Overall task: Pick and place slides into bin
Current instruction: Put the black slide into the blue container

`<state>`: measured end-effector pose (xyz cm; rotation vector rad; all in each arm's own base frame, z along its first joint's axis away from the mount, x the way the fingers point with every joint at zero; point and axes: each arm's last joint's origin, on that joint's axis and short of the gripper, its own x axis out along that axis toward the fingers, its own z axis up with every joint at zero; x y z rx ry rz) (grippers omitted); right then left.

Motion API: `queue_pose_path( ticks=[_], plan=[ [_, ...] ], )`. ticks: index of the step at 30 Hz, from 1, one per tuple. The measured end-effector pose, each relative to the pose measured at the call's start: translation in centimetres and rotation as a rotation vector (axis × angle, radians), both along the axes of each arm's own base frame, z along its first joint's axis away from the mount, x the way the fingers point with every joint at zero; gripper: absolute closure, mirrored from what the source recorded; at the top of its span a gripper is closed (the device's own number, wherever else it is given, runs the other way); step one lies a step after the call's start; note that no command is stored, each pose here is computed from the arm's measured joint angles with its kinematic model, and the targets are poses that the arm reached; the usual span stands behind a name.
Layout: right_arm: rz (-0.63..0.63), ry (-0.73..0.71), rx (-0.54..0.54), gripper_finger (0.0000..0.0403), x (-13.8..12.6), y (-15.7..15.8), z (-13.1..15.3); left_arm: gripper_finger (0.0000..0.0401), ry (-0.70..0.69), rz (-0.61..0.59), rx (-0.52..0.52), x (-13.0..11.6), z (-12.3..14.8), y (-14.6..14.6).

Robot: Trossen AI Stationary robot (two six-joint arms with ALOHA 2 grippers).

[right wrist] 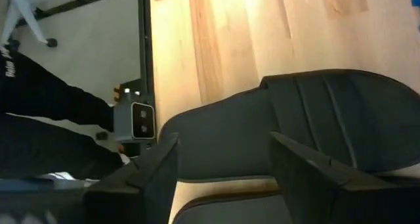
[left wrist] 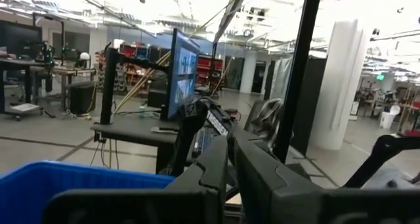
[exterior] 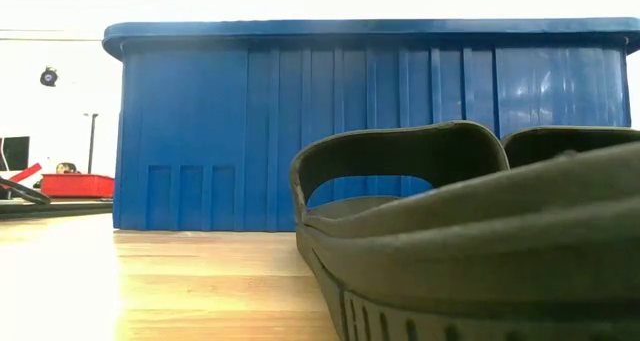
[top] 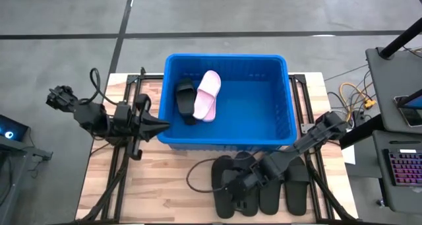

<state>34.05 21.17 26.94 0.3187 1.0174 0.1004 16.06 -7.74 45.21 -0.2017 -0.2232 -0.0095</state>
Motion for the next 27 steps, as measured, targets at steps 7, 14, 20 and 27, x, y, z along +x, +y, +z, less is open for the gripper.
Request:
queue_pose_path(
  ticks=[7, 14, 20, 27],
  plan=[
    [-0.025, -0.044, -0.275, 0.0182, 0.1, 2.1, -3.6, 0.0386, 0.03, 0.001, 0.021, 1.0, -0.6, -0.6],
    [0.018, -0.067, -0.503, 0.0193, 0.1, 3.6, -6.6, 0.0386, 0.055, 0.0, 0.034, 1.5, -1.0, -0.9],
    [0.038, -0.021, -0.621, 0.0193, 0.0, 4.3, -9.6, 0.0386, 0.066, 0.0, 0.039, 1.5, -1.1, -0.9],
    [-0.023, -0.043, -0.818, 0.0194, 0.2, 3.9, -11.5, 0.0386, 0.065, 0.0, 0.038, 1.5, -1.1, -0.9]
  ],
)
